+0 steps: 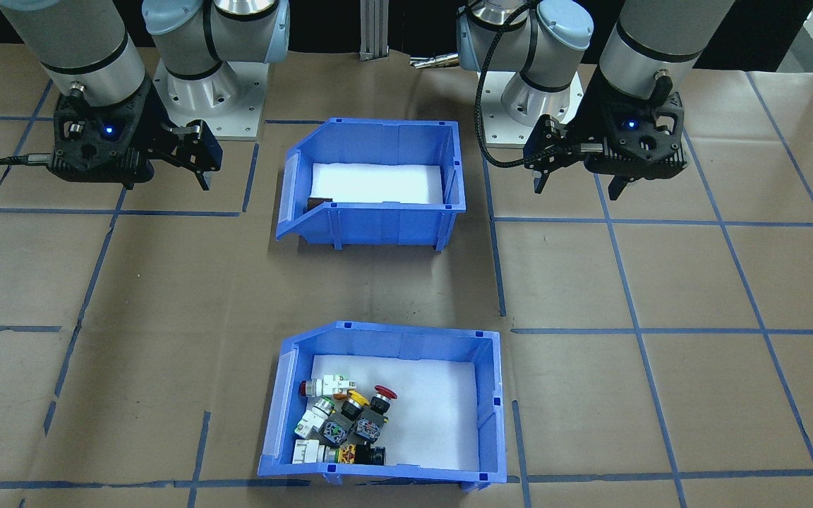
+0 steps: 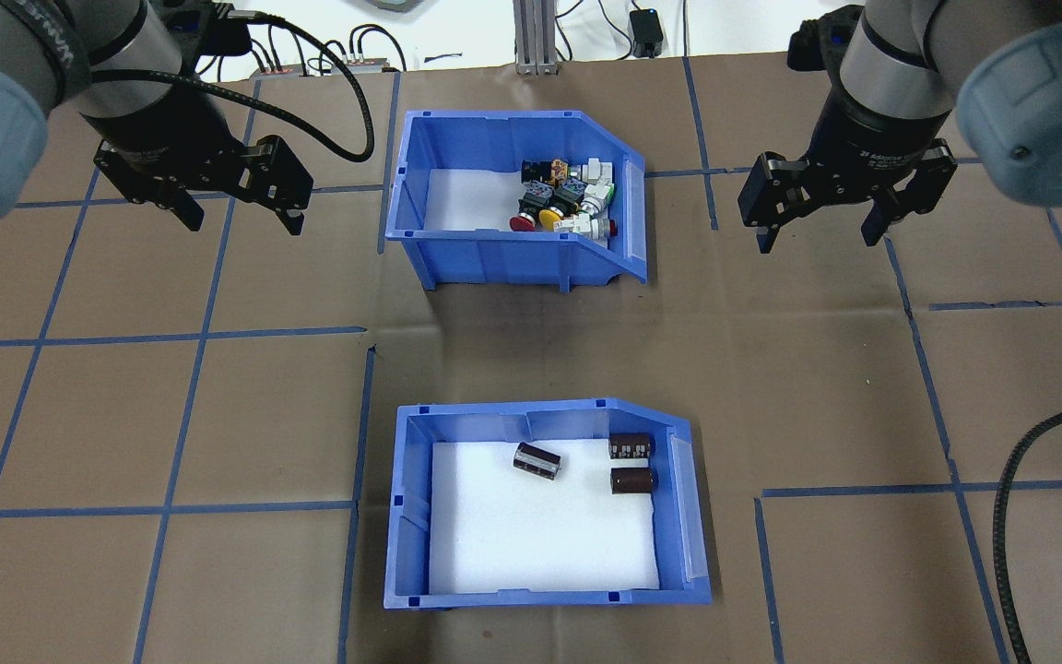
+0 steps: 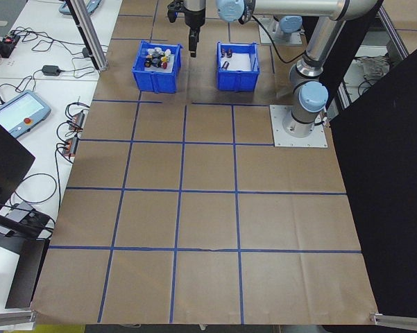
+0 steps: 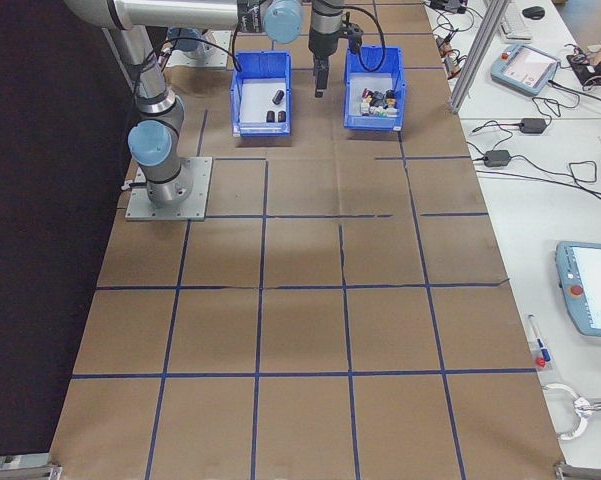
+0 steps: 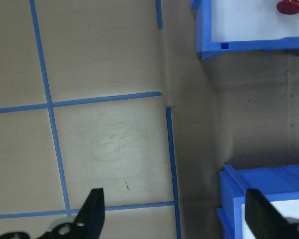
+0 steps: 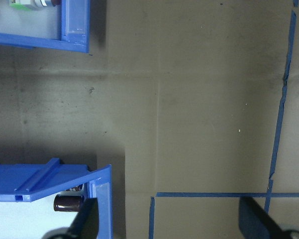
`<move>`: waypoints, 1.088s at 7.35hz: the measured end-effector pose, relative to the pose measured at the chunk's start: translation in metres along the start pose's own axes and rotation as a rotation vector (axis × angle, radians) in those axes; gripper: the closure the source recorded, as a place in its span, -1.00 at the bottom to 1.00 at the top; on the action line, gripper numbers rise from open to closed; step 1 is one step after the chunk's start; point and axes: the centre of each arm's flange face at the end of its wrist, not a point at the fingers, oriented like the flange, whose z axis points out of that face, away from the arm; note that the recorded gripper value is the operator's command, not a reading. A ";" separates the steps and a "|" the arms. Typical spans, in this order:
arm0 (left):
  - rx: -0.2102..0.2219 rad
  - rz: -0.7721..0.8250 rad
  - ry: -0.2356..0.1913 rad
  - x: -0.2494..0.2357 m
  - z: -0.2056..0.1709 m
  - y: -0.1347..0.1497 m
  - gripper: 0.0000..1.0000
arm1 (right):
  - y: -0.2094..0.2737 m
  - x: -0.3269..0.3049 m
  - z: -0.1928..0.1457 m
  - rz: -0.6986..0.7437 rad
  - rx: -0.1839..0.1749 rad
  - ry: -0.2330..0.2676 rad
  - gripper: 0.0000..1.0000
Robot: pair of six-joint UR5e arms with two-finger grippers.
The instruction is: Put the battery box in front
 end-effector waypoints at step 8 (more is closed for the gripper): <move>-0.028 -0.146 0.011 0.007 0.006 0.026 -1.00 | -0.033 0.001 -0.008 -0.155 0.020 0.003 -1.00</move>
